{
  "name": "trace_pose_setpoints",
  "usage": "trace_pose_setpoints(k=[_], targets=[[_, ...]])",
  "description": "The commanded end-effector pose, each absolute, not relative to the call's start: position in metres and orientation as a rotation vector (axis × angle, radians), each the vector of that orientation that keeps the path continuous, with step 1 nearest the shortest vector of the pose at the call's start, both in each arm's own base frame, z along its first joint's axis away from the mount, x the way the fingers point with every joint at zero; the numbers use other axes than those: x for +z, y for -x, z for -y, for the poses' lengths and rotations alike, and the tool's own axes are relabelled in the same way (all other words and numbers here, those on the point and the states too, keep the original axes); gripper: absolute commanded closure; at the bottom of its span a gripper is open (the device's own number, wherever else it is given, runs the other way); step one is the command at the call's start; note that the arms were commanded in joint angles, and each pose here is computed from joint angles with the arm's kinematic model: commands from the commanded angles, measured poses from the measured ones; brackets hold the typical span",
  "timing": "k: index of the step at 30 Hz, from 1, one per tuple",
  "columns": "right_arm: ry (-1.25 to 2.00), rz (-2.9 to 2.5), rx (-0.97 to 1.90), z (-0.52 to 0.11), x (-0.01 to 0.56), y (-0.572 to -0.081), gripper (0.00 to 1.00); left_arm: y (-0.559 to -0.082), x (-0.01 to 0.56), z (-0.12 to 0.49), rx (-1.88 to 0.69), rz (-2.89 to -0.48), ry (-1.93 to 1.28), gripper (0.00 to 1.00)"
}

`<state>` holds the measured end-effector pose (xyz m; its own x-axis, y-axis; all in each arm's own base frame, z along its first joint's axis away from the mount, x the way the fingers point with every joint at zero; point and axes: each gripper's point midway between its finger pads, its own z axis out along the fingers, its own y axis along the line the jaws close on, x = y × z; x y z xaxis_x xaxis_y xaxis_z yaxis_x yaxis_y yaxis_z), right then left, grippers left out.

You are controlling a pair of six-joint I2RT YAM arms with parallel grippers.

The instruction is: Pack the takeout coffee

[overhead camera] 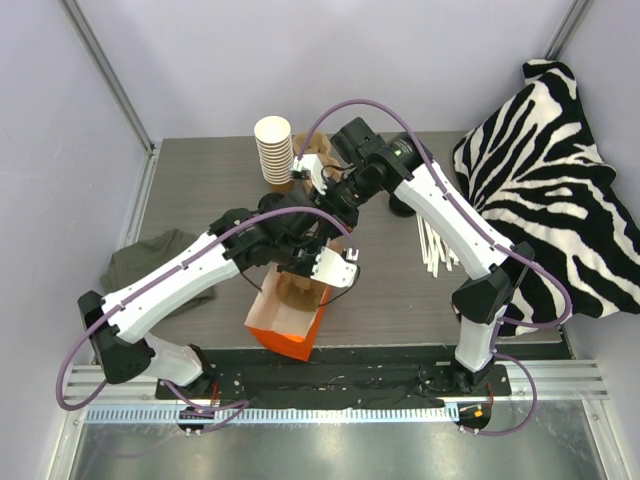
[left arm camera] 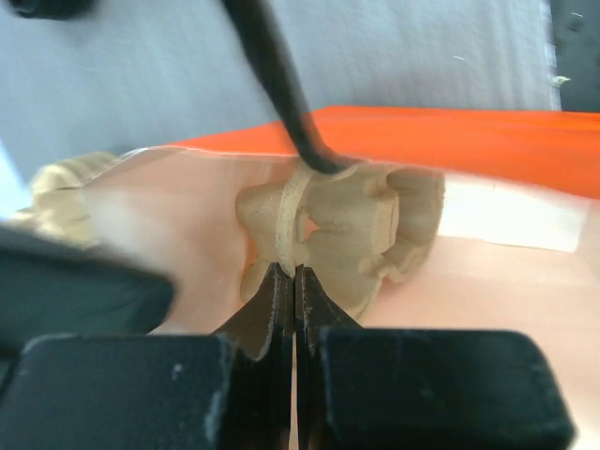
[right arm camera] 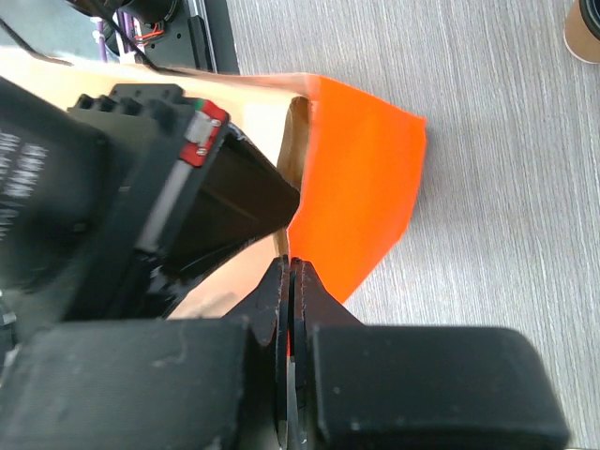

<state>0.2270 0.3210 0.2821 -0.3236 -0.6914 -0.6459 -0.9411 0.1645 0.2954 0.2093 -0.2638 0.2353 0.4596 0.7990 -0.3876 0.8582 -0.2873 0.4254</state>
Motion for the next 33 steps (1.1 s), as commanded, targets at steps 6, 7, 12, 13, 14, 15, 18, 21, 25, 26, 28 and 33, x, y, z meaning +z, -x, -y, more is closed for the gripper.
trace_pose_setpoints(k=[6,7,12,13,14,15,18,21,25,26,28,33], targets=[[1.578,-2.053,0.969,-0.313,0.299,-0.210,0.99,-0.191,0.230,0.261,-0.253,-1.466,-2.213,1.00],[1.578,-2.053,0.969,-0.313,0.299,-0.210,0.99,-0.190,0.229,0.261,-0.254,-1.472,-2.217,1.00],[1.578,-2.058,0.964,-0.311,0.299,-0.209,0.99,-0.196,0.247,0.264,-0.236,-1.454,-2.174,1.00],[1.579,-2.056,0.961,-0.311,0.299,-0.209,0.99,-0.197,0.251,0.265,-0.230,-1.453,-2.167,1.00],[1.579,-2.054,0.961,-0.311,0.299,-0.209,0.99,-0.197,0.261,0.264,-0.228,-1.448,-2.155,1.00],[1.582,-2.053,0.961,-0.311,0.299,-0.209,0.99,-0.197,0.265,0.264,-0.225,-1.451,-2.150,1.00],[1.584,-2.055,0.961,-0.311,0.298,-0.209,0.99,-0.194,0.275,0.263,-0.237,-1.451,-2.148,1.00],[1.587,-2.049,0.959,-0.313,0.299,-0.210,0.99,-0.189,0.275,0.261,-0.266,-1.472,-2.161,1.00],[1.583,-2.045,0.939,-0.313,0.300,-0.211,0.99,-0.180,0.269,0.261,-0.329,-1.518,-2.183,1.00],[1.580,-2.043,0.937,-0.313,0.300,-0.211,0.99,-0.177,0.264,0.260,-0.352,-1.543,-2.195,1.00],[1.578,-2.039,0.931,-0.313,0.302,-0.211,0.99,-0.174,0.263,0.261,-0.372,-1.564,-2.192,1.00],[1.590,-2.029,0.889,-0.314,0.301,-0.210,0.99,-0.178,0.278,0.266,-0.358,-1.536,-2.134,1.00]])
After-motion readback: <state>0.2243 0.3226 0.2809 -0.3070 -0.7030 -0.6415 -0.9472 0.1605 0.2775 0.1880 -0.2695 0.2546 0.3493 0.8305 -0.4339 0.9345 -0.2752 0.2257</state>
